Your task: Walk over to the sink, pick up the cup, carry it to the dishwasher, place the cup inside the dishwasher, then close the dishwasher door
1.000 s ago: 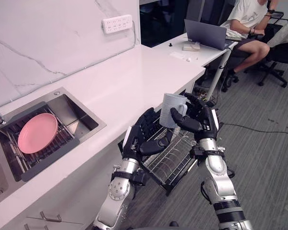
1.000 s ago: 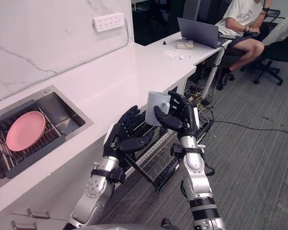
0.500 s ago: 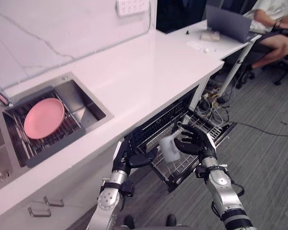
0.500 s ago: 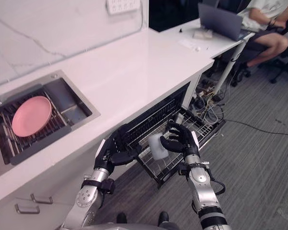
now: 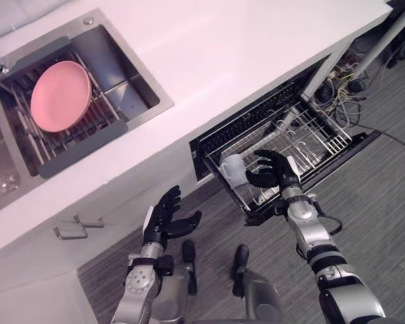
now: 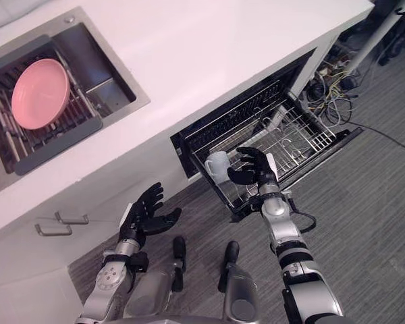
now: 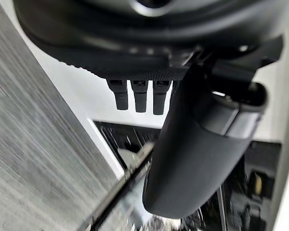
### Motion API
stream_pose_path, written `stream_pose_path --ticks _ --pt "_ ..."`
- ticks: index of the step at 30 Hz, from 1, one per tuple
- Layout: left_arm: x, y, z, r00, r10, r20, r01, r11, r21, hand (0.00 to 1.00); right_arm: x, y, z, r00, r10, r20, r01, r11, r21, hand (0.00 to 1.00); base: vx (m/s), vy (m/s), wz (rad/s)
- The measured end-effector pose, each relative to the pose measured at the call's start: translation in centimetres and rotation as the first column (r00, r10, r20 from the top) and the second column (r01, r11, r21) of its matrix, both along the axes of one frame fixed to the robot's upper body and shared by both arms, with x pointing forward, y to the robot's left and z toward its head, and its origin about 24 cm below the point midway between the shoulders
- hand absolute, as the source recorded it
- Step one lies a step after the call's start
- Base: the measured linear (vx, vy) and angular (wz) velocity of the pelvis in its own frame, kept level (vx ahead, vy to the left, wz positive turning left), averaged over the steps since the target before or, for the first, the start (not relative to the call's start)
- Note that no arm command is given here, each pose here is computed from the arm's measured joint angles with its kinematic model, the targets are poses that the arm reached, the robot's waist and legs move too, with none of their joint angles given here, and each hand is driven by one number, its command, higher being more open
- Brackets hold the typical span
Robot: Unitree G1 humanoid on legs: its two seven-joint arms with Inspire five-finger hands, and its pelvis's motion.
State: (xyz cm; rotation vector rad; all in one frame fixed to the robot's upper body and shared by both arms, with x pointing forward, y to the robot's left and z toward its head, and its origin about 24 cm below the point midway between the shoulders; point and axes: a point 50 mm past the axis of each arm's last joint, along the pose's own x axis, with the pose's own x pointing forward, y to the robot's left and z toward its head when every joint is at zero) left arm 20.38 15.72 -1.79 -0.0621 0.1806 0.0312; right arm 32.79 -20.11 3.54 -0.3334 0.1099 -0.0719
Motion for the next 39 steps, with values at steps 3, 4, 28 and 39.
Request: stream_pose_path --ticks 3,4,28,39 --pt "0.2 0.4 0.1 1.0 0.015 0.007 -0.015 1.0 0.003 0.9 0.0 -0.1 0.0 1.0 -0.016 0.004 0.016 1.0 0.0 0.9 0.05 0.011 0.04" --pt "0.4 0.4 0.2 1.0 0.015 0.011 -0.015 1.0 0.005 0.9 0.0 -0.2 0.1 1.0 -0.022 0.01 0.022 1.0 0.003 0.9 0.06 0.002 0.06" --pt "-3.2 1.9 -6.1 0.928 0.224 -0.297 -0.195 0.973 0.125 0.9 -10.9 0.6 4.9 0.913 -0.131 0.387 0.064 0.981 0.182 0.9 0.04 -0.017 0.1" --pt "-6.9 1.2 -7.9 0.887 0.23 -0.401 -0.149 0.963 0.224 0.9 -8.7 2.3 6.7 0.882 0.001 0.472 -0.057 0.993 0.104 0.9 -0.01 0.109 0.6"
